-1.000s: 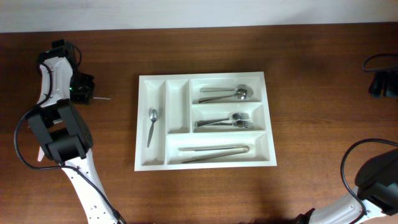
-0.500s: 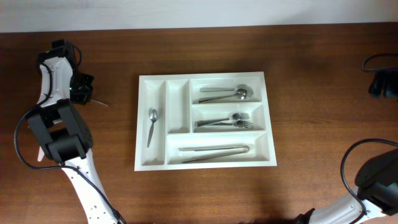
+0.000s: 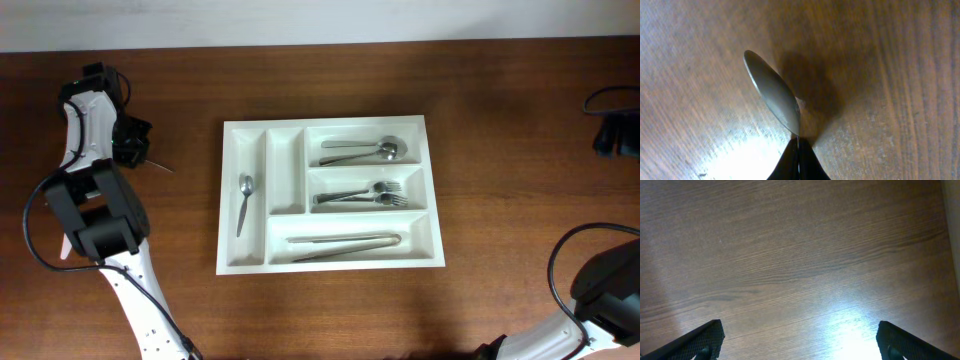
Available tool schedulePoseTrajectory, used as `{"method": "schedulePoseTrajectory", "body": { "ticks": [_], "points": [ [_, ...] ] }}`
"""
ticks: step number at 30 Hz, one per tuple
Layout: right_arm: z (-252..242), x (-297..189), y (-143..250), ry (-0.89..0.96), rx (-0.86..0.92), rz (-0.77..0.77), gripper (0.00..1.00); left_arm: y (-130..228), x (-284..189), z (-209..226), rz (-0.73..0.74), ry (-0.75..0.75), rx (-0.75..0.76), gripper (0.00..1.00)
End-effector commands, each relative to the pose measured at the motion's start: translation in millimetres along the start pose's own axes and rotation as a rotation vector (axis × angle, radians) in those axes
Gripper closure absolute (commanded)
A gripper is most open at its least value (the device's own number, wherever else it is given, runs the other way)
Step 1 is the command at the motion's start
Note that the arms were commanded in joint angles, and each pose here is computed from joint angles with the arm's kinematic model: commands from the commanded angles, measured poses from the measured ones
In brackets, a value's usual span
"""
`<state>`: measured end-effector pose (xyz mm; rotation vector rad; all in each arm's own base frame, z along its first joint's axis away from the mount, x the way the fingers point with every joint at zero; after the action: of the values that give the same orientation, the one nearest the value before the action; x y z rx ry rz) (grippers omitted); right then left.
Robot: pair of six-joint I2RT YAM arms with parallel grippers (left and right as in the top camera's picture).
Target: Pack container
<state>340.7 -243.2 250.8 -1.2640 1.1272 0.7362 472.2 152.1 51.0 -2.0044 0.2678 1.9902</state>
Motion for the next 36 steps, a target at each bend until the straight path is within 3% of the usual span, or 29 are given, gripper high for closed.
{"method": "schedulePoseTrajectory", "body": {
  "ticks": [1, 9, 17, 24, 26, 27, 28, 29, 32, 36],
  "points": [
    [-3, -1, 1, 0.004, 0.014, -0.001, 0.01, -5, 1, -13, 0.005, 0.048, 0.141, 0.98],
    [-3, -1, 1, 0.005, 0.014, -0.001, 0.01, 4, -65, -59, 0.011, 0.352, 0.536, 0.98],
    [-3, -1, 1, 0.005, 0.014, 0.0, 0.01, 38, -125, -78, -0.071, 0.406, 0.799, 0.97],
    [-3, -1, 1, 0.004, 0.014, -0.001, 0.01, 78, -135, -75, 0.005, 0.361, 0.896, 0.87],
    [-3, -1, 1, 0.004, 0.014, -0.001, 0.01, 89, -134, -71, 0.042, 0.337, 0.91, 0.81],
    [-3, -1, 1, 0.005, 0.014, -0.001, 0.01, 94, -134, -69, 0.061, 0.324, 0.917, 0.73],
    [-3, -1, 1, 0.004, 0.014, 0.0, 0.01, 99, -134, -67, 0.08, 0.314, 0.922, 0.34],
    [-3, -1, 1, 0.004, 0.014, -0.001, 0.01, 105, -134, -64, 0.106, 0.308, 0.926, 0.01],
    [-3, -1, 1, 0.004, 0.014, -0.001, 0.01, 116, -135, -61, 0.159, 0.317, 0.958, 0.01],
    [-3, -1, 1, 0.005, 0.014, -0.001, 0.01, 135, -141, -69, 0.22, 0.436, 1.066, 0.01]
  ]
}}
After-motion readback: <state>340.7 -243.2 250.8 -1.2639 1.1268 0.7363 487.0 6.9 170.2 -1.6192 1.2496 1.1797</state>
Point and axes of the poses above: each gripper's point midway between its finger pads, its own x axis out along the fingers, its own z axis along the line the jaws close on, y = z × x, the point moved 5 cm from there along -x, back along the fingers, and after that the axes turned 2 degrees about -x, right-handed, at the moved point
